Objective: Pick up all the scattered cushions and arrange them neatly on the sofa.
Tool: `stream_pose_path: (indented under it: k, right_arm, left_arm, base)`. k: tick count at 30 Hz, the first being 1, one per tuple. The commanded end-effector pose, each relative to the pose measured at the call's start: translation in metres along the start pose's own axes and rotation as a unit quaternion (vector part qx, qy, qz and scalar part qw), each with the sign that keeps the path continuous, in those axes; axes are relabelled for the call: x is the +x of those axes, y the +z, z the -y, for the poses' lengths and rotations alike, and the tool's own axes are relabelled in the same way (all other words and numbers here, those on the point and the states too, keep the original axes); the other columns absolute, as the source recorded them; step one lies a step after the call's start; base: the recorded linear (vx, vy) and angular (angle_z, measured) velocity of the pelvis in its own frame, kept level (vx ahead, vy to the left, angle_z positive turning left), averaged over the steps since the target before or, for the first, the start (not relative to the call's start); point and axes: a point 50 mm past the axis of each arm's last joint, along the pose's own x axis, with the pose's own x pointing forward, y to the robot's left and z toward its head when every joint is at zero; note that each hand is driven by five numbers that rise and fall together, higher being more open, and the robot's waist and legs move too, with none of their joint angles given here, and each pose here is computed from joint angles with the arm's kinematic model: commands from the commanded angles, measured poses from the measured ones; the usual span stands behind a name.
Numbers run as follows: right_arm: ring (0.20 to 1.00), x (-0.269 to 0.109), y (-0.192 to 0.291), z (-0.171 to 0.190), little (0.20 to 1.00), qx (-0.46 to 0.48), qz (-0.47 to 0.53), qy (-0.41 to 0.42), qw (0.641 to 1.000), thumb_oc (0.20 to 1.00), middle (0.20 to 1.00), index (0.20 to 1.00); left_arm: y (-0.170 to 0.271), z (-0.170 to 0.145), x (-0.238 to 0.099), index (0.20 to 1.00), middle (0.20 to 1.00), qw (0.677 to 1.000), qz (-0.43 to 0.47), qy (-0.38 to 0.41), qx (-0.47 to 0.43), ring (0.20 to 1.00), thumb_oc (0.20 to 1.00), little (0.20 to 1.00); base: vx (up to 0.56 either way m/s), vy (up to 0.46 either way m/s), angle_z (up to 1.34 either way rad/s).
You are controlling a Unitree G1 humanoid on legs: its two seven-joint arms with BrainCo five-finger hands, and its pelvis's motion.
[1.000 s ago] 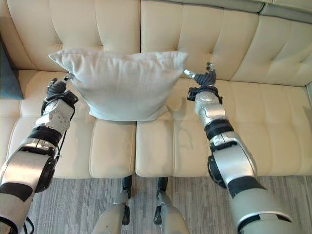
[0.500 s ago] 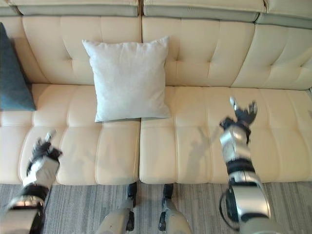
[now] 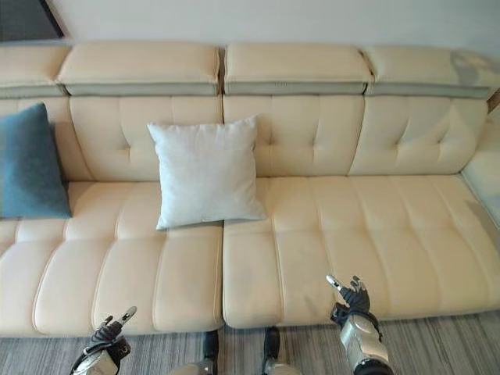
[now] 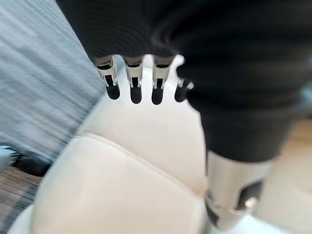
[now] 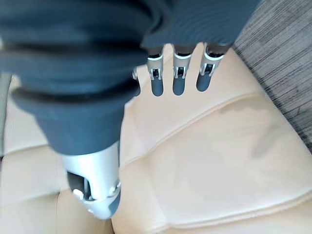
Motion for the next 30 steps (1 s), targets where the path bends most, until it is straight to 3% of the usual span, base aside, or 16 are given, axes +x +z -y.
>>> stream_pose_path:
  k: [1,6,16,30]
  right_arm:
    - [1.0,0.004,0.023,0.001,1.0,-0.058,0.047,0.013,0.997,1.0,1.0,1.0]
    - [1.0,0.003,0.037,0.003,1.0,-0.245,0.09,0.018,0.965,1.0,1.0,1.0]
    - [1.0,-0.006,0.015,-0.007,1.0,-0.247,0.065,0.043,0.966,1.0,1.0,1.0]
    - [1.0,-0.01,0.026,-0.018,1.0,-0.245,0.094,0.061,0.963,1.0,1.0,1.0]
  left_arm:
    - [0.025,0.012,0.001,1.0,1.0,0.995,0.064,-0.03,0.07,1.0,1.0,1.0]
    - [0.031,0.017,-0.002,1.0,1.0,0.987,0.087,-0.053,0.125,1.0,1.0,1.0]
    - [0.009,0.015,-0.003,1.0,1.0,0.988,0.042,-0.055,0.141,1.0,1.0,1.0]
    - [0.02,0.022,-0.006,1.0,1.0,0.988,0.066,-0.058,0.125,1.0,1.0,1.0]
  base:
    - [-0.11,0.026,0.0]
    - [-0.14,-0.004,-0.11]
    - [-0.16,-0.115,-0.17]
    - [-0.25,-0.195,0.11]
